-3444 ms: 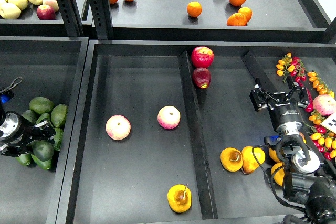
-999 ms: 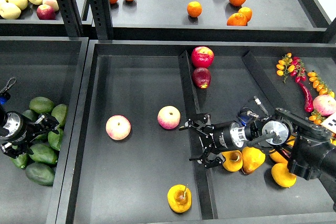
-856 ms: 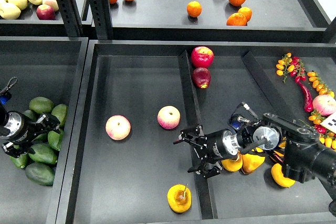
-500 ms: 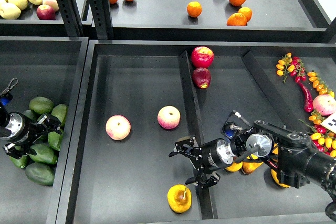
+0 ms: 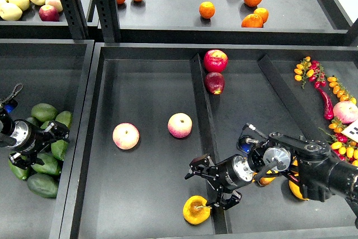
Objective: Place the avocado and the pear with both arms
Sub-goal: 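Lower the open right gripper onto the cut yellow pear, then close the right gripper on the yellow pear and lift it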
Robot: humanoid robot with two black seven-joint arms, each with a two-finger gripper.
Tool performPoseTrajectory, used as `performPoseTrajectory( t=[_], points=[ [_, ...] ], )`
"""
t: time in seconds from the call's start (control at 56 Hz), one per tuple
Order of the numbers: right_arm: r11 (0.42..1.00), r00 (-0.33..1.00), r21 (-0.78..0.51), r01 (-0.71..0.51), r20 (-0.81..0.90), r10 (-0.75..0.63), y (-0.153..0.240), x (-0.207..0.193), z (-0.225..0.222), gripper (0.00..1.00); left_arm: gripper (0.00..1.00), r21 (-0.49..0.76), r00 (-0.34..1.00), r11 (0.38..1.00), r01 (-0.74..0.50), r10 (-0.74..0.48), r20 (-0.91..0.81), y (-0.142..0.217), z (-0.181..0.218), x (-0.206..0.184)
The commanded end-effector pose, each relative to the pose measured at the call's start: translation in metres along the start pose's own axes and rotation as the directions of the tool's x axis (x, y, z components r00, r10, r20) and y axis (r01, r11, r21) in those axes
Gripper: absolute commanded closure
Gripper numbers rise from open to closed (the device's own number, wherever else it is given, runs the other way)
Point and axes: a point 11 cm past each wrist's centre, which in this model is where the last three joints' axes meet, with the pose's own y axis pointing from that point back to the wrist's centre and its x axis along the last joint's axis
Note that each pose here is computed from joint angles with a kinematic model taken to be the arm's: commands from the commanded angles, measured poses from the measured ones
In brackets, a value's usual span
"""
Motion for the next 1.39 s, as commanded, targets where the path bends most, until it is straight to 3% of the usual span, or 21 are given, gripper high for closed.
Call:
performPoseTrajectory(
  t=[0.0,0.856,1.374],
  points=[
    [0.999,1.000,-0.036,0.005,-0.002,-0.005,-0.003,-0.001,0.012,0.00,0.00,-0.010,1.000,1.000,0.009,-0.009,0.001,-0.002,0.005,-0.004],
    [0.993,0.995,-0.065,0.096,-0.007,-0.097,-0.041,-0.035,0.023,0.00,0.00,-0.004,1.000,1.000,0.025,-0.025,0.003,-0.007,0.002,-0.011],
    [0.994,0.997,-0.072,0.082,0.002,-0.082,-0.039,-0.030,0.028,0.01,0.01,-0.021,0.999,0.999,0.038,-0.038,0.001,-0.008,0.007,-0.015]
  ],
)
